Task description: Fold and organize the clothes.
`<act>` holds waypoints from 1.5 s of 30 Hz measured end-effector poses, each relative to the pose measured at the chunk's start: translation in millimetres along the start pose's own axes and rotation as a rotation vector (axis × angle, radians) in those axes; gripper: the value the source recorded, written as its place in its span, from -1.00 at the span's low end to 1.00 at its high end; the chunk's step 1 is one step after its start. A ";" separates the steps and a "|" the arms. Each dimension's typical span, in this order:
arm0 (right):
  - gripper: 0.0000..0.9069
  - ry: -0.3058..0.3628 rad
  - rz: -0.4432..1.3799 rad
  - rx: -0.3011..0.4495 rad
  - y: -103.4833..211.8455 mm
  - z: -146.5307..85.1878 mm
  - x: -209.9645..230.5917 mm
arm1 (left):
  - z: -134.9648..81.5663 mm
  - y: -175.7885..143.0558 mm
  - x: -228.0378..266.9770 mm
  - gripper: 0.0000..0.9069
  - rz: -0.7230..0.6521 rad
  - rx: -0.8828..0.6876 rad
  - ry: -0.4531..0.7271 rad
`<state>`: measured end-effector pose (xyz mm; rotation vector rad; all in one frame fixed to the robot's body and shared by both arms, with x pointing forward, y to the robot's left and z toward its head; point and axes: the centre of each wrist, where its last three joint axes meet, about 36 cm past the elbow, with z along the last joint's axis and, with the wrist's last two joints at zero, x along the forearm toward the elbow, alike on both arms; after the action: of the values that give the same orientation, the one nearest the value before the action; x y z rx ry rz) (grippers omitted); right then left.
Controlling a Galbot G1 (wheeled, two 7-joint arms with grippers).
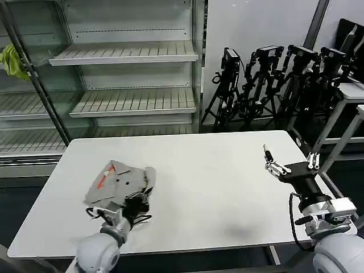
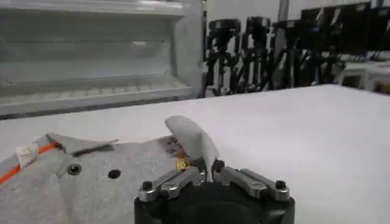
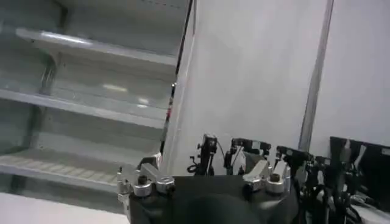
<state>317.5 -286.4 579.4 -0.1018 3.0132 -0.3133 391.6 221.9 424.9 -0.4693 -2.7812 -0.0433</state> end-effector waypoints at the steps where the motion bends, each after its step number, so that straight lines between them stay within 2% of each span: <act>1: 1.00 0.001 0.000 0.001 0.3 0.0 0.8 | -2.1 -3.9 -2.7 0.51 0.009 0.009 -0.006; 2: 1.00 0.001 0.000 0.001 0.6 -0.1 1.6 | -4.3 -6.9 -4.8 1.00 0.015 0.016 -0.013; 18: 1.00 0.022 -0.002 -0.006 6.6 4.7 9.0 | -44.5 -19.9 -6.6 1.00 0.100 0.077 -0.154; 24: 1.00 0.046 -0.004 -0.031 13.0 11.1 6.5 | -57.0 -11.7 3.7 1.00 0.085 0.053 -0.201; 27: 1.00 0.076 -0.015 -0.066 20.3 18.6 2.7 | -63.8 0.9 12.8 1.00 0.044 0.015 -0.224; 34: 1.00 0.182 -0.077 -0.206 51.0 38.6 -9.3 | -76.3 33.9 49.0 1.00 -0.079 -0.055 -0.265; 39: 1.00 0.264 -0.154 -0.295 81.7 52.0 -15.3 | -75.9 47.5 79.6 1.00 -0.163 -0.070 -0.280; 45: 1.00 0.353 -0.254 -0.365 124.5 67.6 -15.1 | -69.9 53.1 111.1 1.00 -0.249 -0.069 -0.295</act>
<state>333.5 -177.2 489.2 -0.5138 3.3733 0.2313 330.8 301.4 525.0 -0.1516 -3.1216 -0.1374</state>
